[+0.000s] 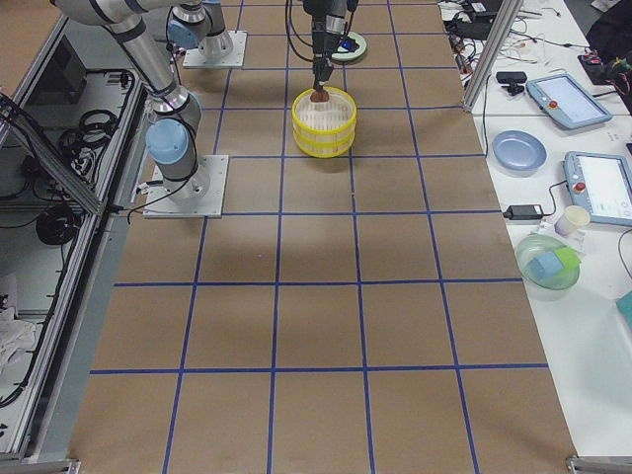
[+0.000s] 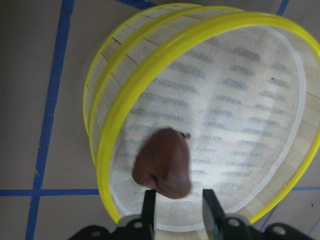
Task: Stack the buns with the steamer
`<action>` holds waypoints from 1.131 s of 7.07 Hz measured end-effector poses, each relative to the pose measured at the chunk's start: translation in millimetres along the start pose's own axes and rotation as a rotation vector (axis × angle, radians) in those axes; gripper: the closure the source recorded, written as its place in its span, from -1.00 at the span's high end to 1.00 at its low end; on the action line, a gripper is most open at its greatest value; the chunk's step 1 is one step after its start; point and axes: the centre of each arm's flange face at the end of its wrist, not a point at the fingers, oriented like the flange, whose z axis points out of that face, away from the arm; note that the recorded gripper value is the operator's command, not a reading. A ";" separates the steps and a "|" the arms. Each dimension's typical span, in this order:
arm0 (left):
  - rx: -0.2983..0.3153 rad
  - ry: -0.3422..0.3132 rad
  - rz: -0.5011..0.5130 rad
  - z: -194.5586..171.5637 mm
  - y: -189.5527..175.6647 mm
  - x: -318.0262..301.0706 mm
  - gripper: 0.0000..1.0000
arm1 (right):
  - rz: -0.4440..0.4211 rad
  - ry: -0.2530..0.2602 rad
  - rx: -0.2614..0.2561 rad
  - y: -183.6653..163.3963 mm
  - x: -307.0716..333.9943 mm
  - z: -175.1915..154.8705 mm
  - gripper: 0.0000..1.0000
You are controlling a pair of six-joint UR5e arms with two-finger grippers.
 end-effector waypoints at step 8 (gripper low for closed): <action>0.332 -0.367 0.157 -205.7 -83.1 -108.3 1.00 | 0.000 0.000 -0.002 1.7 -0.1 1.7 1.00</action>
